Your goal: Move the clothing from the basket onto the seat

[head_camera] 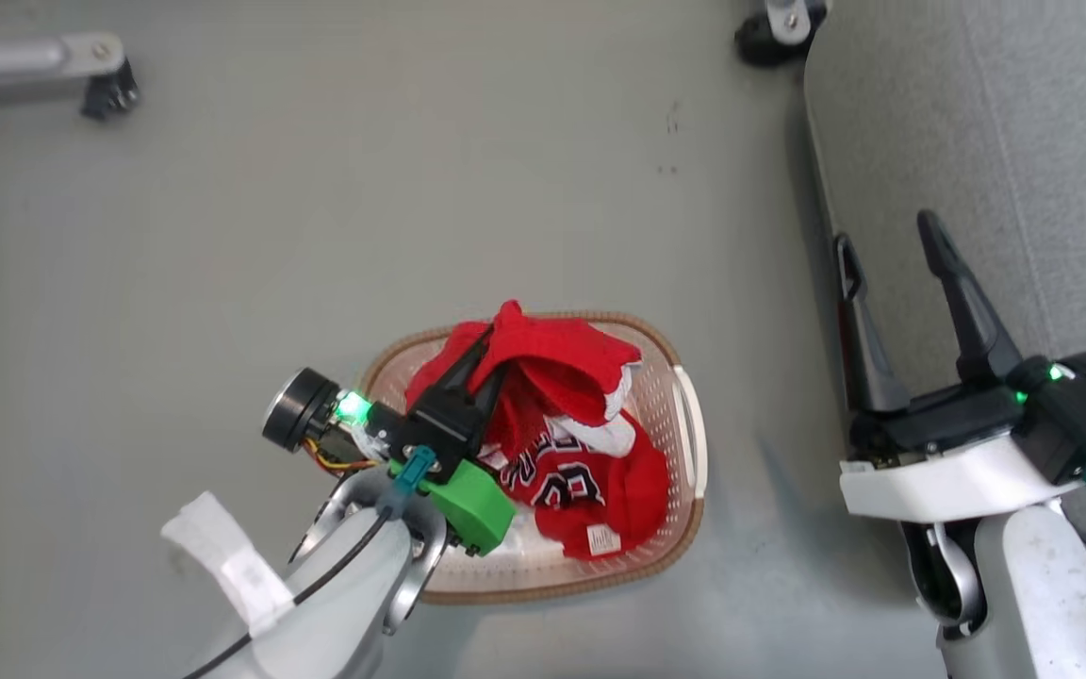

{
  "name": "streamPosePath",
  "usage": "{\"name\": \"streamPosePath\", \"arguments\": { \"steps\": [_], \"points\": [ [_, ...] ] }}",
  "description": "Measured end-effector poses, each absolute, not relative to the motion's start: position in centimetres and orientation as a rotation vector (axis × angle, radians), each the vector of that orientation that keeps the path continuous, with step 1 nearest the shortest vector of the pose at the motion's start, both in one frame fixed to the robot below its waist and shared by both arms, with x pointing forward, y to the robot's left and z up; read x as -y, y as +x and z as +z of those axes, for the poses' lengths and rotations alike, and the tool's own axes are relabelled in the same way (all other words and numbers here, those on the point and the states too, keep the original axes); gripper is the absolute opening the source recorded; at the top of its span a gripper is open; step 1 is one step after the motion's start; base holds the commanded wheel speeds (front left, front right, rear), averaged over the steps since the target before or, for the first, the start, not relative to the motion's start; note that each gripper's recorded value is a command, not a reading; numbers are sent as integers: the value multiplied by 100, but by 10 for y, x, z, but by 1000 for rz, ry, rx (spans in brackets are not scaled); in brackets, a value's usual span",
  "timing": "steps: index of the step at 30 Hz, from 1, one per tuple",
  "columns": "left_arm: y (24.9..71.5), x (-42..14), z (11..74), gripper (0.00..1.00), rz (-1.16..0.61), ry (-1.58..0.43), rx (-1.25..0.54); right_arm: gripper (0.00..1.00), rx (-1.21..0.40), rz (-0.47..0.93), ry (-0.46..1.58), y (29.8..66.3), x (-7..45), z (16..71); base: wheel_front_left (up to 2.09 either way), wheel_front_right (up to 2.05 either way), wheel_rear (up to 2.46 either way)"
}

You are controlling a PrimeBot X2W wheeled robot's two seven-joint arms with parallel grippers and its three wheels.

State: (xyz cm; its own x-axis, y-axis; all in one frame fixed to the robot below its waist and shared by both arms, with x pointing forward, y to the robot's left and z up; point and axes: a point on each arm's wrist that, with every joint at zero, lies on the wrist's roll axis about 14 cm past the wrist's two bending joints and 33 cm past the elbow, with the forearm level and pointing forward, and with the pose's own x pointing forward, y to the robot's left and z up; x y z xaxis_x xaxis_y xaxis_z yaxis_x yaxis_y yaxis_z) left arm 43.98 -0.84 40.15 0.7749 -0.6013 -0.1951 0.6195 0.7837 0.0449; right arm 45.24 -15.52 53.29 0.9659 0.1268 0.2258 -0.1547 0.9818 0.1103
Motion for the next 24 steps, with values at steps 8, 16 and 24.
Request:
{"name": "streamPosePath", "arguments": {
  "steps": [8, 16, 24],
  "points": [
    [430, -13, 487, 0, -558, 88, 47, 100, 272, 167, 149, 414, 147, 563, 0, 0, 0],
    [412, -25, 550, 0, -512, 96, 221, 100, 312, 192, 162, 383, 139, 581, 0, 0, 0],
    [400, -24, 591, 0, -512, 91, 342, 100, 348, 230, 163, 371, 127, 594, 0, 0, 0]
  ]
}}
